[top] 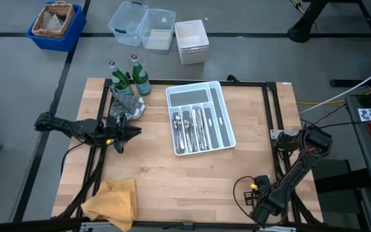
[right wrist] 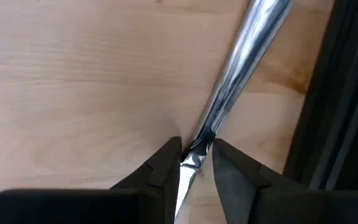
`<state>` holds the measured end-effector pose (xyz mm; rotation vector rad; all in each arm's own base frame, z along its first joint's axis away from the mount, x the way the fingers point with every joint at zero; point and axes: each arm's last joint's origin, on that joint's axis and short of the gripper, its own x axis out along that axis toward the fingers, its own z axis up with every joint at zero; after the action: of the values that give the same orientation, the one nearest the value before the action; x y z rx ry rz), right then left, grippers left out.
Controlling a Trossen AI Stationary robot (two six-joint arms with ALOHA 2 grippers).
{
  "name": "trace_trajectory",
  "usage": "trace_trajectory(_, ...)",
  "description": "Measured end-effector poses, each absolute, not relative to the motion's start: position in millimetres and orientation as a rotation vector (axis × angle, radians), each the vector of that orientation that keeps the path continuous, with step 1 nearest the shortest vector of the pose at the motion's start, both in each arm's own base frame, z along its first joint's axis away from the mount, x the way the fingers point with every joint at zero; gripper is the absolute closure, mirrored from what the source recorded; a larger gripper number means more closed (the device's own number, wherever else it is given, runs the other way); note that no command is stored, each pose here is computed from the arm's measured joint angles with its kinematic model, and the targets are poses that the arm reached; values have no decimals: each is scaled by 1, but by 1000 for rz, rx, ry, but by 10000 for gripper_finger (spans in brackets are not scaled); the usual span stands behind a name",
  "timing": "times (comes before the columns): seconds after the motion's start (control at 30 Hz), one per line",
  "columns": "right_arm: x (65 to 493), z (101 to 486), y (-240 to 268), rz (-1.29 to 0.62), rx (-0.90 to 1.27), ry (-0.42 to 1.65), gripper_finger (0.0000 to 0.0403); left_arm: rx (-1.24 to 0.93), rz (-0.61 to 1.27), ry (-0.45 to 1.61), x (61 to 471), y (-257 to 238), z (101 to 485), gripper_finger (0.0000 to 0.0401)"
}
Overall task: Sort silverware
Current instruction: Put the silver table knife into the silverware tray
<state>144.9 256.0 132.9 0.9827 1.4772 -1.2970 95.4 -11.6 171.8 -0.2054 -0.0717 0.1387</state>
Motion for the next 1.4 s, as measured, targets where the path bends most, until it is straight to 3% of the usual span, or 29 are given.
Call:
trace_trajectory(0.5, 148, 134, 256, -1166, 1015, 1365, 306, -194, 140, -71, 95, -12, 172, 352)
trace_trajectory(0.73, 151, 135, 257, -1136, 1043, 1352, 351, -188, 140, -70, 95, -12, 172, 352)
trace_trajectory(1.0, 178, 137, 264, -840, 1131, 1159, 367, -186, 140, -70, 95, -12, 172, 352)
trace_trajectory(1.4, 235, 137, 222, -786, 1044, 1080, 360, -200, 140, -63, 96, -12, 171, 352)
